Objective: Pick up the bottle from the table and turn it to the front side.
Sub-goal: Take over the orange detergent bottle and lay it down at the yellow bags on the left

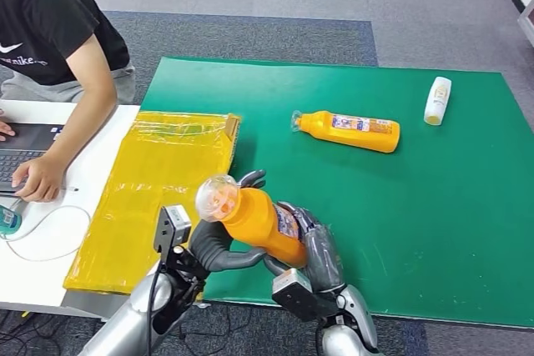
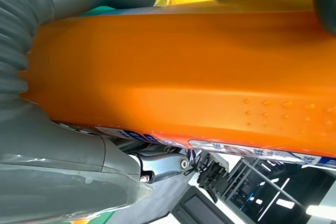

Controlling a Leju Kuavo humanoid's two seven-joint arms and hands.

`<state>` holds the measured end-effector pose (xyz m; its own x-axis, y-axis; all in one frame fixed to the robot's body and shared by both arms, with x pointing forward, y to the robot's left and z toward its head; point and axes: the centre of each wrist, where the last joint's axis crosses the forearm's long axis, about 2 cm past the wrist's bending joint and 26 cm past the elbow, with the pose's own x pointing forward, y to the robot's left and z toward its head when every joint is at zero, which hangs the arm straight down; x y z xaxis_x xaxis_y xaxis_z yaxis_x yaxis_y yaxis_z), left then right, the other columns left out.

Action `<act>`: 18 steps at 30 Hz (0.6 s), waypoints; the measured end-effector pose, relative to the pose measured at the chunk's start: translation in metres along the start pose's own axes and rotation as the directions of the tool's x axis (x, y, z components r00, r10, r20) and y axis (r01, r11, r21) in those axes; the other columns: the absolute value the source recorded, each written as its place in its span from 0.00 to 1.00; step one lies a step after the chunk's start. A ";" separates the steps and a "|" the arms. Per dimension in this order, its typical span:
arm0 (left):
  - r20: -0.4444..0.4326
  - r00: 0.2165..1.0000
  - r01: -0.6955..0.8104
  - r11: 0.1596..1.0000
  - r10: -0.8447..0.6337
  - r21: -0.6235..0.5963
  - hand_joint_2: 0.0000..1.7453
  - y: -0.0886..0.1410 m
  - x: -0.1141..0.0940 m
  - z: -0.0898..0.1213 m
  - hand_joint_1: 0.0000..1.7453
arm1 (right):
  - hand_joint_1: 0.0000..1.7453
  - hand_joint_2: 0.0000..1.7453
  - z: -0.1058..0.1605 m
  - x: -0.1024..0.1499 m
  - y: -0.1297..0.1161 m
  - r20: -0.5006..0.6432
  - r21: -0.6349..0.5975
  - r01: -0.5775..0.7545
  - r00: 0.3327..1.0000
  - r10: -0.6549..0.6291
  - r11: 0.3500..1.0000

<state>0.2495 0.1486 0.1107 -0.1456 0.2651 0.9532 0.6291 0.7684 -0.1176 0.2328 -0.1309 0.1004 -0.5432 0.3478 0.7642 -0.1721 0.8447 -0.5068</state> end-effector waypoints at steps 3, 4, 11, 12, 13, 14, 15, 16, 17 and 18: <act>0.007 1.000 0.004 1.000 -0.004 -0.012 1.00 0.000 0.002 -0.004 0.00 | 1.00 1.00 0.000 0.000 0.000 0.002 -0.001 -0.001 1.000 0.001 1.000; 0.009 1.000 0.005 1.000 -0.005 -0.016 1.00 0.001 0.003 -0.005 0.00 | 1.00 1.00 -0.001 0.000 0.000 0.002 -0.001 -0.001 1.000 0.001 1.000; 0.014 1.000 0.020 0.999 -0.020 -0.036 1.00 0.002 0.006 -0.011 0.00 | 1.00 1.00 -0.001 0.000 0.000 0.005 -0.006 -0.002 1.000 0.002 1.000; 0.014 1.000 0.024 0.999 -0.023 -0.041 1.00 0.002 0.006 -0.012 0.00 | 1.00 1.00 -0.001 0.000 0.000 0.006 -0.007 -0.003 1.000 0.003 1.000; 0.013 1.000 0.027 0.999 -0.027 -0.047 1.00 0.002 0.007 -0.013 0.00 | 1.00 1.00 -0.001 0.000 0.000 0.007 -0.008 -0.003 1.000 0.003 1.000; 0.013 0.999 0.031 0.998 -0.031 -0.053 1.00 0.002 0.007 -0.015 0.00 | 1.00 1.00 -0.001 0.000 -0.001 0.007 -0.008 -0.003 1.000 0.003 1.000; 0.011 0.999 0.036 0.998 -0.035 -0.059 1.00 0.003 0.007 -0.016 0.00 | 1.00 1.00 -0.001 0.000 -0.001 0.008 -0.009 -0.002 1.000 0.003 1.000; 0.010 0.999 0.039 0.997 -0.039 -0.064 1.00 0.003 0.008 -0.017 0.00 | 1.00 1.00 -0.001 0.000 -0.001 0.008 -0.010 -0.002 1.000 0.002 1.000; 0.010 0.999 0.044 0.997 -0.043 -0.069 1.00 0.004 0.008 -0.018 0.00 | 1.00 1.00 -0.001 0.000 -0.001 0.008 -0.012 -0.002 1.000 0.002 1.000; 0.009 0.999 0.048 0.996 -0.047 -0.073 1.00 0.004 0.009 -0.019 0.00 | 1.00 1.00 -0.001 0.000 -0.001 0.009 -0.014 -0.002 1.000 0.002 1.000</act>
<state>0.2658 0.1428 0.1240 -0.1822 0.2341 0.9550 0.6758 0.7353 -0.0513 0.2339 -0.1310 0.1013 -0.5508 0.3462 0.7595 -0.1597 0.8494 -0.5030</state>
